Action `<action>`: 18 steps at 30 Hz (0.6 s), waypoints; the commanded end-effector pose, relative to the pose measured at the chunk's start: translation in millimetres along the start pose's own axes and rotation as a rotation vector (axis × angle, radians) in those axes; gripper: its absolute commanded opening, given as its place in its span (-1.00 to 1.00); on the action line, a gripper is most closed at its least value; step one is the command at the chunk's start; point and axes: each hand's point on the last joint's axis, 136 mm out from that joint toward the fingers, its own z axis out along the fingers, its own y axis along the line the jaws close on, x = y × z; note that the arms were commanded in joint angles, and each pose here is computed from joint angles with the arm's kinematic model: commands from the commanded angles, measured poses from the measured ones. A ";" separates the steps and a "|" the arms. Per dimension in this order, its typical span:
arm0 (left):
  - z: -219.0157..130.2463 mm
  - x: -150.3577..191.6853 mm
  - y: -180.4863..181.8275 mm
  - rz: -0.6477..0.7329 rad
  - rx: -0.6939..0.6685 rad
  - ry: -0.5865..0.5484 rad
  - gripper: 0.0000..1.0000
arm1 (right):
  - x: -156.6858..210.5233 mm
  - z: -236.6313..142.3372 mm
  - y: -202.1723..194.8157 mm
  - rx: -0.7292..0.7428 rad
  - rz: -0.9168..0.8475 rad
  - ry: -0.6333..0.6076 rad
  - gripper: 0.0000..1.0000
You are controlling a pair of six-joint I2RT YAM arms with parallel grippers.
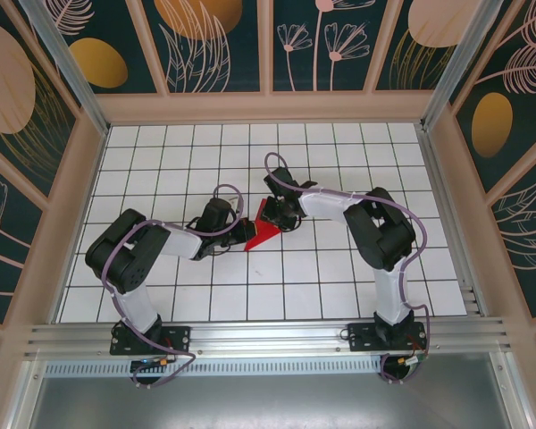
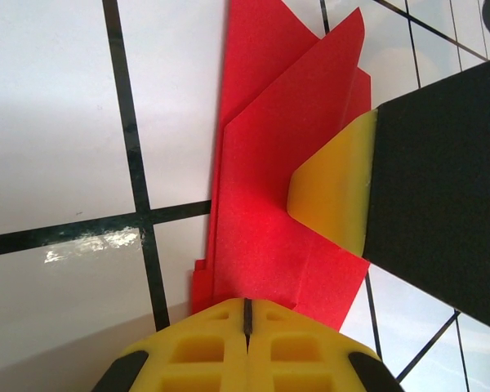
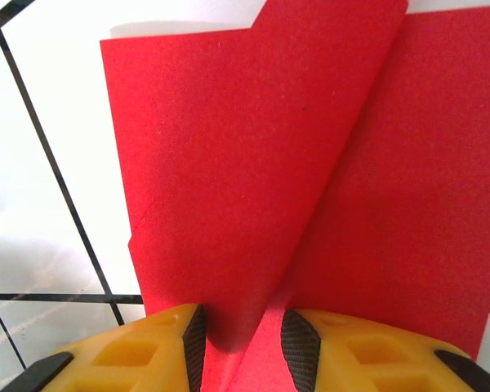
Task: Fold a paper plane with a square sheet of paper (pick it up from the middle)
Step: Fourth fold the wing at the center of the table.
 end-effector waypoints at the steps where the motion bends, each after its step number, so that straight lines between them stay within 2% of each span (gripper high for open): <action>1: 5.0 13.7 31.9 0.002 -0.138 0.042 -0.98 | 33.0 40.5 -96.1 0.308 0.022 0.114 -0.23; 5: 5.3 21.1 42.7 0.002 -0.184 0.069 -1.00 | 13.2 21.5 -56.8 0.174 -0.015 0.053 -0.20; 10: 6.3 30.5 55.8 0.006 -0.230 0.100 -1.00 | -17.5 -27.7 2.7 -0.055 -0.088 -0.069 -0.16; 14: 6.1 35.1 64.7 0.002 -0.263 0.111 -1.00 | -27.4 -60.6 30.0 -0.187 -0.154 -0.142 -0.25; 18: 5.4 38.2 68.1 0.000 -0.277 0.118 -1.00 | -15.6 -68.8 43.0 -0.289 -0.198 -0.111 -0.42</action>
